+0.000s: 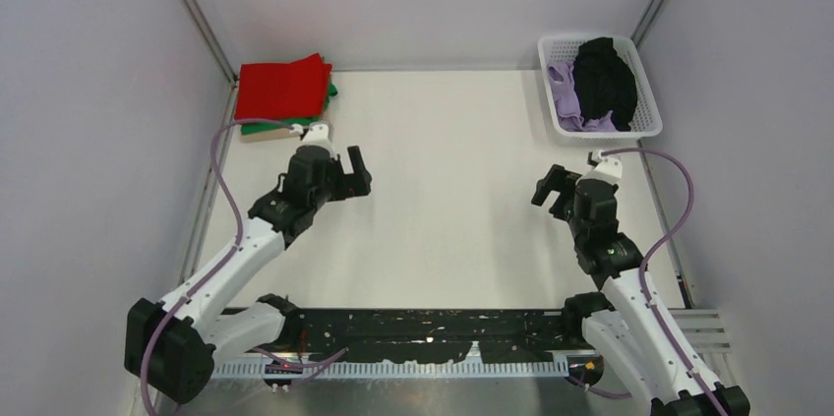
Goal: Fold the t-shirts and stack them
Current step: Reset both arms
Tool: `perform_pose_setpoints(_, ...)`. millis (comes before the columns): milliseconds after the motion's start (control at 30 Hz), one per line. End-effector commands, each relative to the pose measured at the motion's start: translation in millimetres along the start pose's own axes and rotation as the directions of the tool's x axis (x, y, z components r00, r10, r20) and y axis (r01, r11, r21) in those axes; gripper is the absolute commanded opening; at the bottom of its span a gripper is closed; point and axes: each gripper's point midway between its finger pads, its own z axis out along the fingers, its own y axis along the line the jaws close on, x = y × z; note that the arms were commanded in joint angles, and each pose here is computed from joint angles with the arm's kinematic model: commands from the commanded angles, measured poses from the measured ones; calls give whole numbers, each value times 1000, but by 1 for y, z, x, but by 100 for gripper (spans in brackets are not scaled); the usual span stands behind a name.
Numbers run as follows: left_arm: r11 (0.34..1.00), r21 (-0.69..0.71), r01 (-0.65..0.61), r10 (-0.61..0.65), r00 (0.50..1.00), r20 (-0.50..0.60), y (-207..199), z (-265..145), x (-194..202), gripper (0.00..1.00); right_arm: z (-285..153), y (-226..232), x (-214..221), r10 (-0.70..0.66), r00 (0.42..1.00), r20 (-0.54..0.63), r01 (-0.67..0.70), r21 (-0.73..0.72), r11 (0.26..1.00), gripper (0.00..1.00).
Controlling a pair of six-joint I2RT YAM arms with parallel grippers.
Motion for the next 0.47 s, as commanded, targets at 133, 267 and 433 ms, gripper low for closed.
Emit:
perform_pose_setpoints(133,999,6,47,-47,999,6,9,-29,53,100,-7,-3,0,77,995,68,-76,-21,997,95)
perform_pose_setpoints(267,998,-43,41,-39,998,40,23,-36,50,100,-9,-6,5,92,992,83,-90,-24,996,95)
perform_pose_setpoints(433,999,-35,42,-39,997,66,21,-41,43,100,-11,-10,9,101,991,85,-100,-18,995,95)
